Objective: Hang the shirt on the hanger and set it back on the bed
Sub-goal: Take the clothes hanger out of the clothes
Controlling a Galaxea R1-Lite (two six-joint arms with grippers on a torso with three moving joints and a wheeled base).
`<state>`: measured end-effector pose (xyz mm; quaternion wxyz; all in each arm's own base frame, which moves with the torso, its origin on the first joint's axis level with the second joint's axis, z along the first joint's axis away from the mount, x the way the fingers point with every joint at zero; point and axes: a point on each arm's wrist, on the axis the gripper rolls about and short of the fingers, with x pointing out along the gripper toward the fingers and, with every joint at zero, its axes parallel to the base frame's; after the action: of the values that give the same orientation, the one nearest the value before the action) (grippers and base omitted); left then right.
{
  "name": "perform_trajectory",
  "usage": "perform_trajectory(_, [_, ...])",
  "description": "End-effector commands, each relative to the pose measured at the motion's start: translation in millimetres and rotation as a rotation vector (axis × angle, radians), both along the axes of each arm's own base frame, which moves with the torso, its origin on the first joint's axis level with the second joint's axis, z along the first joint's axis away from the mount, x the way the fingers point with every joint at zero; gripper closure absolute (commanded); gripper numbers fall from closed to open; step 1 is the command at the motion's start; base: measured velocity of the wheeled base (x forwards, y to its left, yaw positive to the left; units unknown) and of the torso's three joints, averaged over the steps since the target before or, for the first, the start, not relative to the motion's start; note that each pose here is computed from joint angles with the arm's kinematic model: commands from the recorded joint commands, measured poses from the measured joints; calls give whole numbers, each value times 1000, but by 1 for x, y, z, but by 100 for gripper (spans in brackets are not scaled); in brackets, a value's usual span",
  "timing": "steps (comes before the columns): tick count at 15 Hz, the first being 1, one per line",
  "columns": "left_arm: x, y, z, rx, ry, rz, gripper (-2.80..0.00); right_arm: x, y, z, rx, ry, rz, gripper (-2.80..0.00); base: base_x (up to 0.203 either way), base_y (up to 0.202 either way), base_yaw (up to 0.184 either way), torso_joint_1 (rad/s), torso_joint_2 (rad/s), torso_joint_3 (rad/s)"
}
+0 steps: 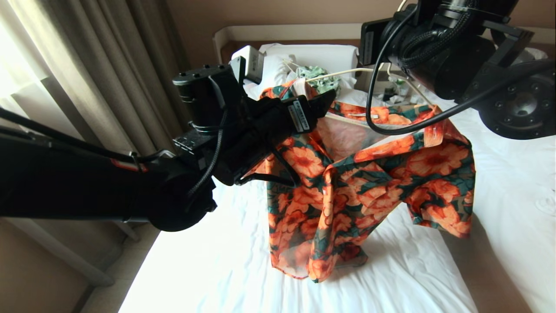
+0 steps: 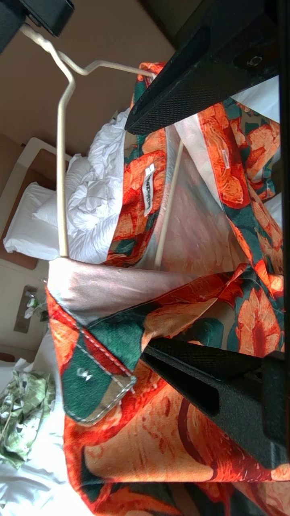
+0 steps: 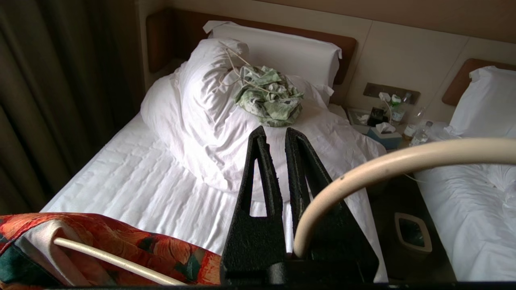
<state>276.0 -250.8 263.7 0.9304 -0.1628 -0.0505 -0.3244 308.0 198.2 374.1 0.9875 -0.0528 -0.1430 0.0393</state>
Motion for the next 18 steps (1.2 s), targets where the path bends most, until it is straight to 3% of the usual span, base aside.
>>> perform_trajectory(1, [4, -5, -7, 6, 10, -1, -280, -1, 0, -1, -1, 1, -3, 0, 0, 0, 0, 0, 0, 0])
perform_trajectory(8, [1, -10, 0, -11, -12, -38, -280, 0, 0, -3, -5, 7, -2, 0, 0, 0, 0, 0, 0, 0])
perform_trajectory(12, [14, -16, -10, 34, 8, 8, -280, 0, 1, -4, -5, 10, 0, 0, 0, 0, 0, 0, 0, 0])
perform_trajectory(18, [16, -16, -1, 39, -34, 24, -280, -2, 4, -5, -10, 13, 13, 0, 0, 0, 0, 0, 0, 0])
